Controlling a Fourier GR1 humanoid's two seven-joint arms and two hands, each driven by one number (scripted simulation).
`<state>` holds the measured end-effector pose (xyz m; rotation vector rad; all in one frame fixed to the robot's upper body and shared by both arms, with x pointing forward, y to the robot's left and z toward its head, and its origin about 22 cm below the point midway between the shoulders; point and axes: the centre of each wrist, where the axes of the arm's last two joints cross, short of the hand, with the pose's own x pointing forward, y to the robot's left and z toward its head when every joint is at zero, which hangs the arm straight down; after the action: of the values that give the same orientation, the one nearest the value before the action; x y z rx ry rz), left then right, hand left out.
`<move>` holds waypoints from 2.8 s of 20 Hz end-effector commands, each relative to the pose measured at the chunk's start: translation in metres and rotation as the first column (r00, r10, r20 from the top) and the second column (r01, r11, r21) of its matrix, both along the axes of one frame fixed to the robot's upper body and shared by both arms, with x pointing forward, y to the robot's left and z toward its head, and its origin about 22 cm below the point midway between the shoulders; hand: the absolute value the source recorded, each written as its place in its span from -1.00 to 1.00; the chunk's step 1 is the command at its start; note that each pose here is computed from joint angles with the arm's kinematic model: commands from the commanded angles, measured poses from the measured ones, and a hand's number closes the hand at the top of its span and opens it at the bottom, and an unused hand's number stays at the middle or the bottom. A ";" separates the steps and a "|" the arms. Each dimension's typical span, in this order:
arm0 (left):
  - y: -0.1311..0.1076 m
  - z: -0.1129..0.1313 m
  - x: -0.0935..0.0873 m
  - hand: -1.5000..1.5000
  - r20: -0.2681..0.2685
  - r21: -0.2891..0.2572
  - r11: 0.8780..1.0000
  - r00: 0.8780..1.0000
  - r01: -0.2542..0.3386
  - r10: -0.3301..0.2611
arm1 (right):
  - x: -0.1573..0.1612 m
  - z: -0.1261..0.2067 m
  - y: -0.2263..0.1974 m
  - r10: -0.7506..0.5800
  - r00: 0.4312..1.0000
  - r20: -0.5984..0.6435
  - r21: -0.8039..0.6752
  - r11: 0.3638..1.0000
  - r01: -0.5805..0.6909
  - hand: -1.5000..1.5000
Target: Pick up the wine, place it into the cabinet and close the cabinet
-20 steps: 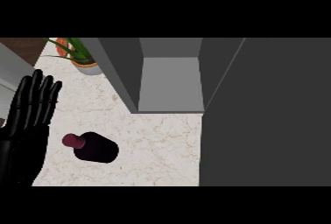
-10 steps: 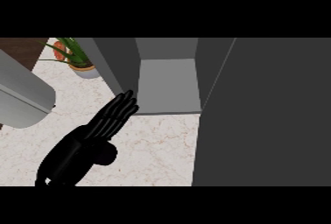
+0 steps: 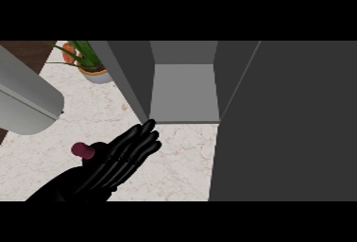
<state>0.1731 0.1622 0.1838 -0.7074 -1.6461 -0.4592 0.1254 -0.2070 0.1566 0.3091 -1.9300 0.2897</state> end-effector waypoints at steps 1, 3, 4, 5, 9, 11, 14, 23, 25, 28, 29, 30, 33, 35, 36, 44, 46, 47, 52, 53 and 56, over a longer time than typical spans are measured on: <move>0.004 0.019 -0.035 -1.00 -0.018 -0.006 1.000 1.000 0.017 -0.017 | -0.032 0.031 -0.004 0.026 1.000 0.013 0.007 1.000 -0.026 -1.00; -0.001 0.020 -0.044 -1.00 -0.023 -0.020 1.000 1.000 -0.005 0.005 | -0.036 0.030 -0.004 -0.003 1.000 0.021 0.014 1.000 0.002 -1.00; -0.001 0.025 -0.038 -1.00 -0.028 -0.007 1.000 0.999 0.018 -0.018 | -0.038 0.034 -0.001 -0.006 1.000 0.007 0.022 1.000 0.006 -1.00; -0.005 0.024 -0.033 -1.00 -0.027 0.016 0.999 0.999 0.028 -0.028 | -0.036 0.033 0.004 0.004 1.000 0.007 0.036 0.999 -0.005 -1.00; -0.001 0.037 -0.046 -1.00 -0.054 0.001 1.000 0.999 -0.005 0.005 | -0.045 0.040 0.004 0.008 1.000 0.010 0.046 0.999 -0.009 -1.00; -0.003 0.036 -0.043 -1.00 -0.032 0.022 1.000 0.999 -0.014 0.015 | -0.040 0.039 0.004 0.000 1.000 0.008 0.016 1.000 0.000 -1.00; 0.007 0.038 -0.049 -1.00 -0.031 0.020 0.999 0.999 -0.039 0.039 | -0.043 0.040 0.002 -0.015 1.000 0.026 0.025 1.000 0.015 -1.00; 0.011 0.046 -0.051 -1.00 -0.019 0.019 0.995 0.995 -0.097 0.098 | -0.043 0.040 0.005 0.005 1.000 0.007 0.015 1.000 -0.005 -1.00; 0.015 0.051 -0.043 -1.00 -0.017 0.026 0.993 0.993 -0.113 0.114 | -0.045 0.046 0.002 -0.014 1.000 0.020 0.026 1.000 0.013 -1.00; 0.024 0.051 -0.053 -1.00 -0.017 0.038 0.990 0.991 -0.133 0.134 | -0.046 0.045 -0.003 -0.007 1.000 0.001 -0.001 1.000 0.007 -1.00; 0.020 0.050 -0.030 -1.00 -0.022 0.053 0.985 0.986 -0.163 0.164 | -0.047 0.049 0.002 -0.006 1.000 0.011 0.024 1.000 0.006 -1.00; 0.024 0.054 -0.039 -1.00 -0.021 0.041 0.986 0.987 -0.159 0.160 | -0.049 0.047 0.003 -0.008 1.000 0.001 0.037 0.999 0.008 -1.00; 0.034 0.055 -0.026 -1.00 0.015 0.064 0.980 0.982 -0.189 0.188 | -0.046 0.046 0.005 0.001 1.000 0.019 0.020 1.000 -0.002 -1.00; 0.031 0.053 -0.030 -1.00 0.005 0.060 0.979 0.981 -0.196 0.196 | -0.042 0.046 0.005 -0.010 1.000 0.009 0.012 1.000 0.010 -1.00; 0.041 0.049 -0.023 -1.00 0.016 0.069 0.974 0.976 -0.216 0.215 | -0.044 0.047 0.009 -0.009 1.000 0.014 0.025 1.000 0.009 -1.00; 0.066 0.059 0.009 -1.00 0.060 0.108 0.946 0.951 -0.307 0.302 | -0.045 0.055 0.006 0.013 1.000 0.002 0.029 0.999 -0.013 -1.00; 0.078 0.052 0.013 -1.00 0.016 0.097 0.951 0.956 -0.294 0.294 | -0.047 0.052 -0.001 0.002 1.000 0.010 0.013 1.000 -0.002 -1.00; 0.085 0.047 0.019 -1.00 0.031 0.088 0.948 0.952 -0.305 0.303 | -0.046 0.052 0.006 0.002 1.000 0.023 0.032 0.999 -0.003 -1.00; 0.105 0.029 0.024 -1.00 0.008 0.135 0.938 0.947 -0.320 0.322 | -0.047 0.052 0.005 0.015 1.000 0.019 0.032 0.999 -0.015 -1.00; 0.099 0.018 0.014 -1.00 -0.006 0.143 0.936 0.945 -0.323 0.327 | -0.043 0.053 0.006 0.011 1.000 0.006 0.033 0.999 -0.011 -1.00; 0.118 0.015 0.033 -1.00 -0.014 0.144 0.937 0.946 -0.317 0.323 | -0.050 0.057 0.007 0.018 1.000 0.022 0.041 0.999 -0.019 -1.00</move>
<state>0.1981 0.2598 0.2071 -0.3273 -1.6478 -0.3237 0.1208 -0.1852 0.1783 0.3227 -1.8597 0.2873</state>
